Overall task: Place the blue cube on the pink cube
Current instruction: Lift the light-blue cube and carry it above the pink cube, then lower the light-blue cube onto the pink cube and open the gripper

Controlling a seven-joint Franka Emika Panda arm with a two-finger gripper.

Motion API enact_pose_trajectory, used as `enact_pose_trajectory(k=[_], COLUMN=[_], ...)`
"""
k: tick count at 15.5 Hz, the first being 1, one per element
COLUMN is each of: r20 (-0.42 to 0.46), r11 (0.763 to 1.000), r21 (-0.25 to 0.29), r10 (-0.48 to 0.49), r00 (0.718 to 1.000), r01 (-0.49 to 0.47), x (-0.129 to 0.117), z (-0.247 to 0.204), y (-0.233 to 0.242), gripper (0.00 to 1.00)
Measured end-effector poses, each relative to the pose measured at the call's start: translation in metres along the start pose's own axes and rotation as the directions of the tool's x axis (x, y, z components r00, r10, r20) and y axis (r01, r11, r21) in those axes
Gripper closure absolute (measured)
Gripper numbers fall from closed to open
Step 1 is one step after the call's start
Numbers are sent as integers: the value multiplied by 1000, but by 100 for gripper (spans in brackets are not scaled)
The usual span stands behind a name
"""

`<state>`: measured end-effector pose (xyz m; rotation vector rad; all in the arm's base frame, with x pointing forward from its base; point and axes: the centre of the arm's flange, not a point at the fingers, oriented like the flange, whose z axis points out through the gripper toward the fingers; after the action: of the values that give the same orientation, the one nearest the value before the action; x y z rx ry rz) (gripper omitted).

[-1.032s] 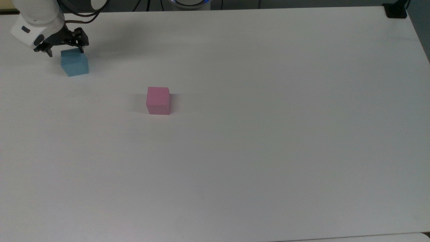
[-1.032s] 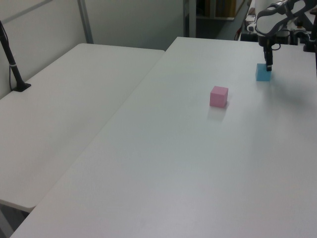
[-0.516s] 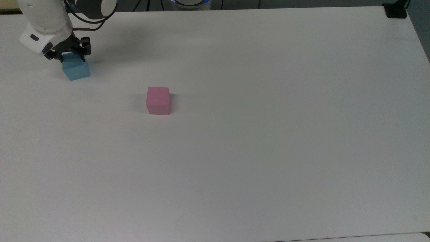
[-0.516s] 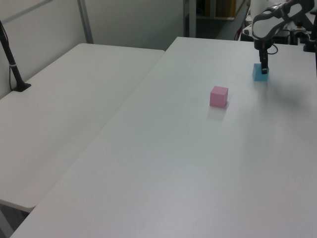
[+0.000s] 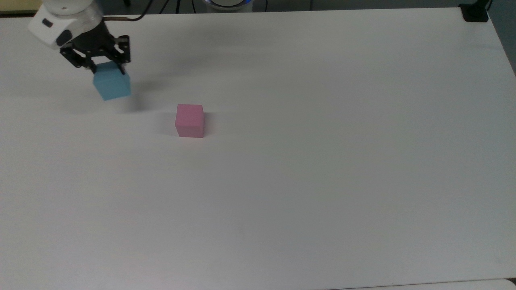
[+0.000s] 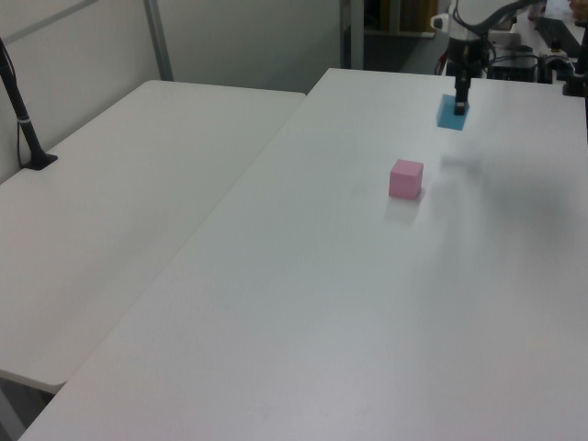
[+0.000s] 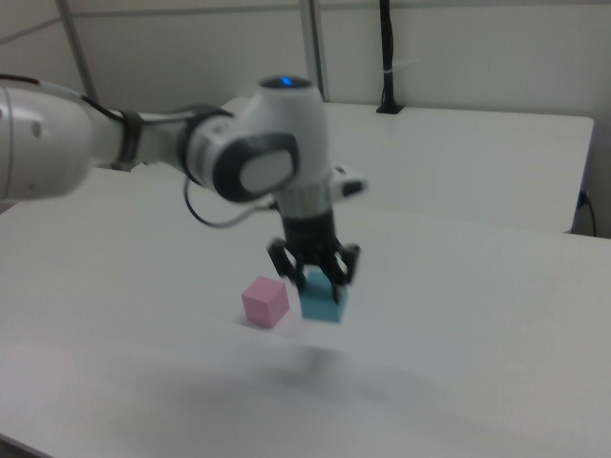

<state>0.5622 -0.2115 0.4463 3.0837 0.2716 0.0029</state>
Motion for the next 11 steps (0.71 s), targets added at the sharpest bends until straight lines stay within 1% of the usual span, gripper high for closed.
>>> enact_pose_trajectory(k=[3,7,9,11], r20=[-10,8,27,45], r11=[1000,998,998,998], r21=[7,13,8,3], r10=[25,56,57,57], r00=[1000,998,998,997], r01=[-25,-56,-57,-57], x=[35,67,74,77], z=[-20,-13,-2,8], y=[-66,-147,-165,-171], gripper=[43,43,43,43])
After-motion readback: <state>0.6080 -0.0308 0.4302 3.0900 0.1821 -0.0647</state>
